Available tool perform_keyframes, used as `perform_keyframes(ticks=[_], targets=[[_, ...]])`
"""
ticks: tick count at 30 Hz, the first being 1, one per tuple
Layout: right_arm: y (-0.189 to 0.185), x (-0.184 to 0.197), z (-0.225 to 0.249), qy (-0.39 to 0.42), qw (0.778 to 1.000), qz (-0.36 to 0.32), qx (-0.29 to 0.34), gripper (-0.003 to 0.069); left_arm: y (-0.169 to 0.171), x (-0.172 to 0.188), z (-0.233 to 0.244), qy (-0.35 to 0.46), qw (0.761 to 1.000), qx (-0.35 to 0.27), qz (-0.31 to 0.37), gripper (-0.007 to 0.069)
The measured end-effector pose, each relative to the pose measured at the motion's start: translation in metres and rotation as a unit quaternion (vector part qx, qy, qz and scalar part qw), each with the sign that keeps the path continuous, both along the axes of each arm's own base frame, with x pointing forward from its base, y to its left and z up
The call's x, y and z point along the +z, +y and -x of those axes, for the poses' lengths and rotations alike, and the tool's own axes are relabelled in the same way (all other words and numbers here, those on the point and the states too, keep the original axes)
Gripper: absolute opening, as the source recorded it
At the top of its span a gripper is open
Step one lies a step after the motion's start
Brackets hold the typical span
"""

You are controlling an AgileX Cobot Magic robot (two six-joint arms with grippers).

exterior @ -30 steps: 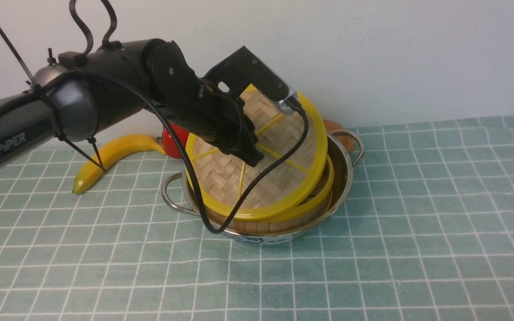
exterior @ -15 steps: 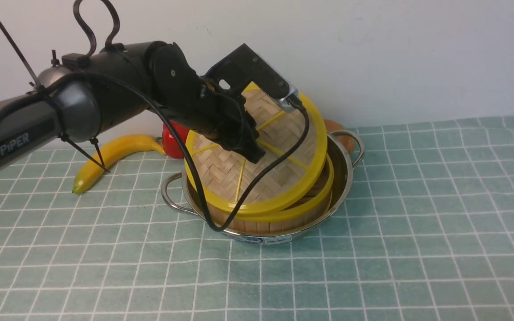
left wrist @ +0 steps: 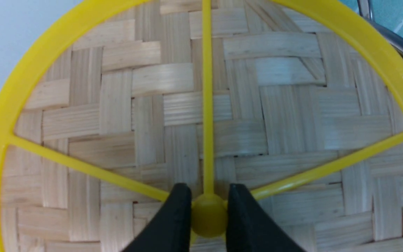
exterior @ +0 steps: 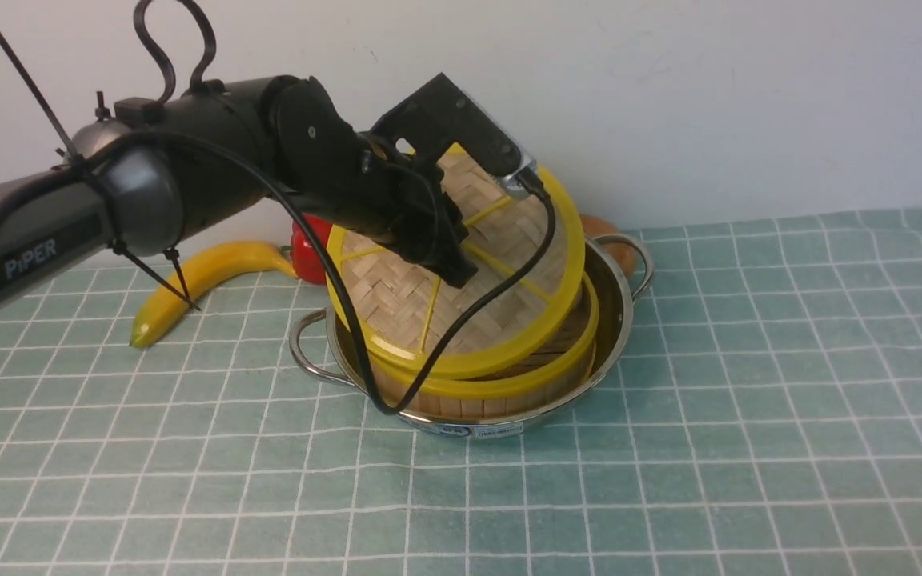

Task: Place the steamer in the pot on the blue tablecloth, and put the lid on the steamer.
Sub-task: 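Place the yellow bamboo steamer lid onto the steamer in the pot with the left gripper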

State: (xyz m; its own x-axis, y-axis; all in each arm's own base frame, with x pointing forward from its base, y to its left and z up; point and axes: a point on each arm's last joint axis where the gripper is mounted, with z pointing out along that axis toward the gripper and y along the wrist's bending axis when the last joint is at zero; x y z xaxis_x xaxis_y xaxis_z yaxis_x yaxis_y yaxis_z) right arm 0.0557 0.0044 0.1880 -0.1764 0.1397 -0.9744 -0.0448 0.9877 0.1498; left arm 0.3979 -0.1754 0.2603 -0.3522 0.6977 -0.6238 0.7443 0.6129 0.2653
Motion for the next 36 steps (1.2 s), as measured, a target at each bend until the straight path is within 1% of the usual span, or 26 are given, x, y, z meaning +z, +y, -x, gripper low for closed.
perform_keyframes(ticks=[9, 17, 22, 30, 36], targets=[[0.0, 0.0, 0.0, 0.0, 1.0, 0.0, 0.0, 0.024, 0.0, -0.001, 0.0, 0.004, 1.0, -0.001, 0.0, 0.012], [0.0, 0.0, 0.0, 0.0, 1.0, 0.0, 0.0, 0.024, -0.001, -0.011, -0.002, 0.017, 1.0, -0.004, -0.006, 0.012], [0.0, 0.0, 0.0, 0.0, 1.0, 0.0, 0.0, 0.024, -0.002, -0.01, -0.003, 0.0, 1.0, -0.019, -0.012, 0.012], [0.0, 0.0, 0.0, 0.0, 1.0, 0.0, 0.0, 0.024, -0.009, -0.013, -0.004, -0.003, 0.999, -0.051, 0.009, 0.012], [0.0, 0.0, 0.0, 0.0, 1.0, 0.0, 0.0, 0.024, -0.01, -0.014, -0.004, -0.003, 0.998, -0.054, 0.012, 0.012]])
